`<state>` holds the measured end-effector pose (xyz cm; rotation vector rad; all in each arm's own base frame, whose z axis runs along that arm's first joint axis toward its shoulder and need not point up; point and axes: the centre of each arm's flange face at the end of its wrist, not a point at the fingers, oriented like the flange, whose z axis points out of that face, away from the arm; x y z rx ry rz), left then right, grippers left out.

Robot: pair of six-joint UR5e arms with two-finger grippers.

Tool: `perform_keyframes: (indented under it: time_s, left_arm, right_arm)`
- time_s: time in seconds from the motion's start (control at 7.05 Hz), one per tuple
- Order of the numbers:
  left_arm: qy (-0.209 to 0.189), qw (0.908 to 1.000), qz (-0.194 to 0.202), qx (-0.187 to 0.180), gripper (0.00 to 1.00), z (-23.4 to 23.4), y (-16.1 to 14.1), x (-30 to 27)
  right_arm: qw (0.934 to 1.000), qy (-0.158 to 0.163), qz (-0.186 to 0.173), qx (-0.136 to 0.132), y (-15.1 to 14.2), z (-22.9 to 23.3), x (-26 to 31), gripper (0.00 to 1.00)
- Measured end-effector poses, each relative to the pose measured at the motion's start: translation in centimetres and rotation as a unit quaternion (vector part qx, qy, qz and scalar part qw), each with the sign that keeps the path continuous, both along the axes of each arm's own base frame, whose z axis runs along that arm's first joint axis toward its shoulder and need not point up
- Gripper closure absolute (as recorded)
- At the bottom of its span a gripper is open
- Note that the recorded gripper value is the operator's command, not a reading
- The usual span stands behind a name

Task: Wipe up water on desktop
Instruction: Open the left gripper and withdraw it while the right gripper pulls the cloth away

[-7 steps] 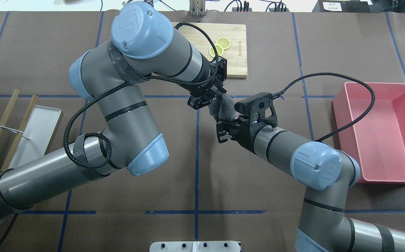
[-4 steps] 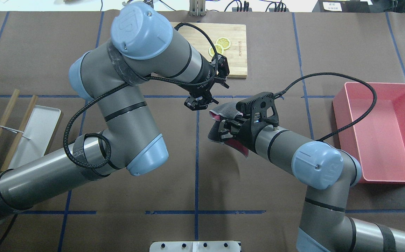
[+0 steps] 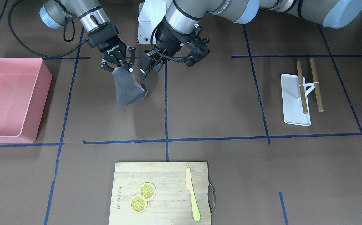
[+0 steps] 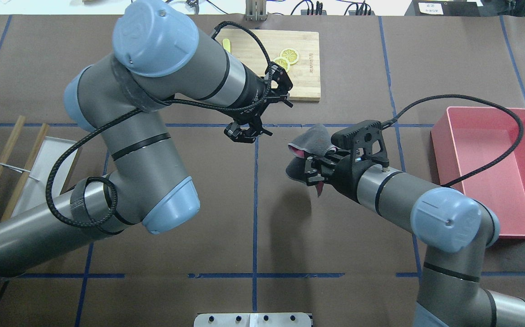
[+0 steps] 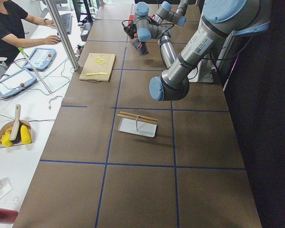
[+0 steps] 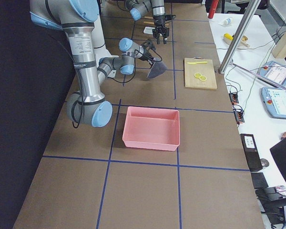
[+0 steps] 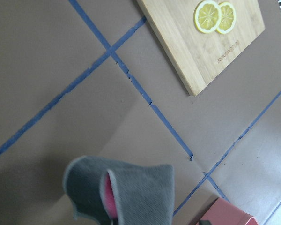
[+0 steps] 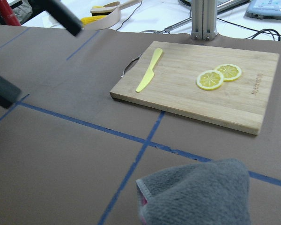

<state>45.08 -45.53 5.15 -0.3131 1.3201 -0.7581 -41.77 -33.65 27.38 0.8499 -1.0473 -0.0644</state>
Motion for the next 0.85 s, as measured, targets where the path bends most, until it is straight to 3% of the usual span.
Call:
perform_keyframes:
  time_s: [0.28, 0.57, 0.85]
  left_arm:
    - [-0.012, 0.9997, -0.004, 0.022, 0.30, 2.1, -0.3, -1.8]
    - [-0.029, 0.9989, -0.013, 0.034, 0.30, 4.0, -1.6, -3.4]
    - [-0.073, 0.9918, -0.012, 0.104, 0.30, 8.7, -2.4, -7.8]
  right_arm:
    - [0.9978, 0.061, 0.007, -0.027, 0.9, 6.6, 2.6, 1.00]
    - [0.9889, 0.136, -0.004, -0.059, 1.8, 11.4, 2.2, 1.00]
    - [0.9795, 0.176, -0.042, -0.088, 2.2, 8.6, -3.9, 1.00]
